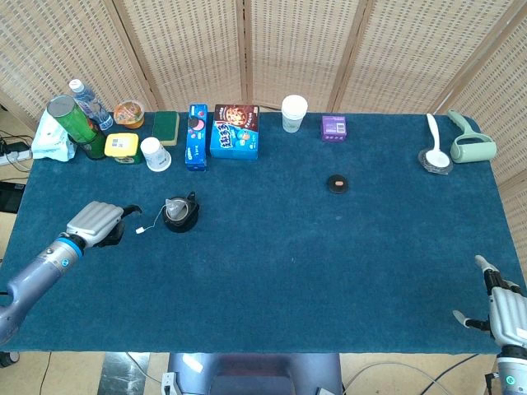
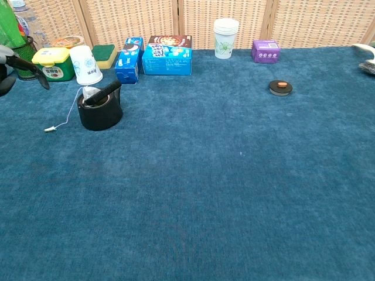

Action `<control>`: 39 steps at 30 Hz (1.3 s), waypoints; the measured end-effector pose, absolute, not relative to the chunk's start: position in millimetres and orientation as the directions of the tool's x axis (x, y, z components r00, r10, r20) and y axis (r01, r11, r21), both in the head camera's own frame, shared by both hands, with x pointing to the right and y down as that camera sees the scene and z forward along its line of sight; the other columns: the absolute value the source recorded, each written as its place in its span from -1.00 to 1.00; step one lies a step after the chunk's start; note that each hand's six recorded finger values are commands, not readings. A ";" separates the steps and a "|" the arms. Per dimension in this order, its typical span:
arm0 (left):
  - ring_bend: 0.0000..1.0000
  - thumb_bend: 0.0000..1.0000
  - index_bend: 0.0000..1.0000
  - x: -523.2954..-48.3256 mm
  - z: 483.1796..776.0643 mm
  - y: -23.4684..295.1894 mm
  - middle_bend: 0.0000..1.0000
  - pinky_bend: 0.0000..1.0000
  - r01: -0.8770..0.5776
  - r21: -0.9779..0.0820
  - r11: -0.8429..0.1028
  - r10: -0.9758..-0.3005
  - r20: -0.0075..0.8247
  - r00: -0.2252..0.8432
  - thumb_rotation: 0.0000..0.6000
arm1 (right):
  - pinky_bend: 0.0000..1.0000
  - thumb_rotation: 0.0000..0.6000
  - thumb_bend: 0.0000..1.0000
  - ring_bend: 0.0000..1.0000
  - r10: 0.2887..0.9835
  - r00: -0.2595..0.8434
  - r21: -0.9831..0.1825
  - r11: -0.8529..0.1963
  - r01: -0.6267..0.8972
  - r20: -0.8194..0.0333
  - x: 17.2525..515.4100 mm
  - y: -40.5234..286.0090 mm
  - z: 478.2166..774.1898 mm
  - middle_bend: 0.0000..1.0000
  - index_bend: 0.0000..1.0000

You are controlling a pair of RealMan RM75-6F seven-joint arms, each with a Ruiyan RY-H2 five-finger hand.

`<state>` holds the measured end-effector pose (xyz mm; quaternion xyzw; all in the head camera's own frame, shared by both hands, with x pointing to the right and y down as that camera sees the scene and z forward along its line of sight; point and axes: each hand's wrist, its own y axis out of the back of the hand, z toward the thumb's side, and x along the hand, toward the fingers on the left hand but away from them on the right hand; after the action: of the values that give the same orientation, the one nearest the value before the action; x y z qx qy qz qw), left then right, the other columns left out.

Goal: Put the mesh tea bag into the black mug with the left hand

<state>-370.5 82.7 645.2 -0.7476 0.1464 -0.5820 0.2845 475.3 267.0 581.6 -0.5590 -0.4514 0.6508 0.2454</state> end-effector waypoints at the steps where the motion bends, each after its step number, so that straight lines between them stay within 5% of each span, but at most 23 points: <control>1: 1.00 0.79 -0.72 -366.7 644.9 80.7 1.00 0.90 0.123 -0.586 -0.801 -0.538 0.795 0.281 1.00 | -0.53 1.00 -0.94 -0.32 0.823 -0.256 -0.862 -0.472 0.186 -0.506 475.7 267.5 581.6 -0.65 -0.82; 7: 1.00 0.80 -1.00 -354.9 644.1 74.0 1.00 0.90 0.136 -0.554 -0.822 -0.504 0.817 0.282 1.00 | -0.53 1.00 -0.94 -0.32 0.822 -0.262 -0.862 -0.470 0.191 -0.506 478.2 269.2 581.8 -0.64 -0.82; 39: 1.00 0.76 -1.00 -319.4 683.7 72.4 1.00 0.90 0.164 -0.445 -0.881 -0.389 0.876 0.286 1.00 | -0.52 1.00 -0.94 -0.31 0.807 -0.296 -0.859 -0.469 0.204 -0.511 490.9 276.1 583.0 -0.62 -0.82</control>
<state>-319.4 72.4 683.7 -0.7671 0.0734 -0.5931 0.2331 490.9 276.1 583.0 -0.5475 -0.4616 0.6594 0.2289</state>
